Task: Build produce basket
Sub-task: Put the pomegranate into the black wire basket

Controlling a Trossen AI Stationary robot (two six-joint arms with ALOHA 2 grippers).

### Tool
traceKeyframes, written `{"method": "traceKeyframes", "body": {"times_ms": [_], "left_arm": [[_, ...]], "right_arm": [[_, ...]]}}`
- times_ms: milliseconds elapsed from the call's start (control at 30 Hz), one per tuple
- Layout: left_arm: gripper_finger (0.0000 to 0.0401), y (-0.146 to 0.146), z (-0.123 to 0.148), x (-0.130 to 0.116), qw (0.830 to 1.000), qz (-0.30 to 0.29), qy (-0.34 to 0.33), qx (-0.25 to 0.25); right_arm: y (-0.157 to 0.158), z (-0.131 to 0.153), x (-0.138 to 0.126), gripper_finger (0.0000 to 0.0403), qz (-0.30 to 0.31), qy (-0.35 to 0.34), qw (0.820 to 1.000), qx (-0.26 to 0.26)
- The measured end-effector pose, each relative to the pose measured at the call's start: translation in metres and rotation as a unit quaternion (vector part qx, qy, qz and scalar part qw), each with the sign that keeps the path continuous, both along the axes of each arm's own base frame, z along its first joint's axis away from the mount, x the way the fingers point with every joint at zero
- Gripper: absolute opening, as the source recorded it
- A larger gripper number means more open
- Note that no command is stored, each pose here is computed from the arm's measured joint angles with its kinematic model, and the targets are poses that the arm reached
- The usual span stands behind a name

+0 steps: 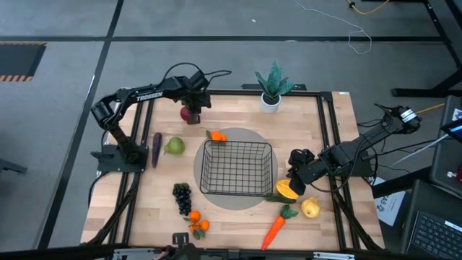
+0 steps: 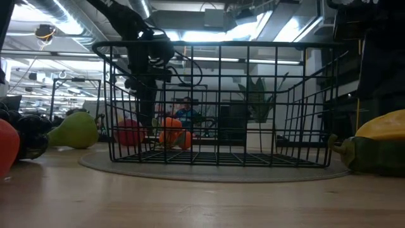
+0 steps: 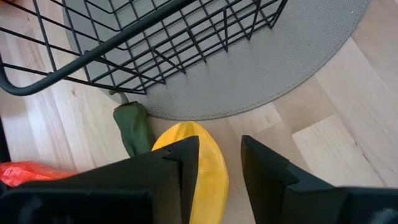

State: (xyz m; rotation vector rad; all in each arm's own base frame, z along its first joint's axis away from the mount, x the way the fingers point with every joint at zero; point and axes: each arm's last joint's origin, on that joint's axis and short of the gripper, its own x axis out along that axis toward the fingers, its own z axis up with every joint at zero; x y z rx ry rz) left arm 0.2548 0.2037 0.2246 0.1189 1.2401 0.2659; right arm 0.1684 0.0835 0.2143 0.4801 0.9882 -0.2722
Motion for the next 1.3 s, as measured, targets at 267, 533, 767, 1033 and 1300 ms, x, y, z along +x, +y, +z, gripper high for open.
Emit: {"method": "traceKeyframes", "body": {"times_ms": [267, 533, 767, 1033, 1300], "left_arm": [[0.0046, 0.004, -0.016, 0.007, 1.0, -0.005, 0.011, -0.017], [0.0046, 0.004, -0.025, 0.008, 0.999, -0.012, 0.029, -0.026], [0.0046, 0.004, -0.025, 0.008, 0.998, -0.046, 0.04, -0.015], [0.0046, 0.003, -0.025, 0.007, 0.998, -0.046, 0.043, -0.017], [0.0046, 0.004, -0.025, 0.007, 0.998, -0.039, 0.042, -0.018]], "right_arm": [[0.0, 0.0, 0.0, 0.011, 0.0, 0.0, 1.0, 0.0], [0.0, 0.0, 0.0, 0.011, 0.0, 0.0, 1.0, 0.001], [0.0, 0.0, 0.0, 0.011, 0.002, 0.002, 1.0, 0.005], [0.001, 0.0, 0.0, 0.011, 0.006, 0.006, 1.0, 0.011], [0.001, 0.0, 0.0, 0.011, 0.006, 0.006, 1.0, 0.011]]}}
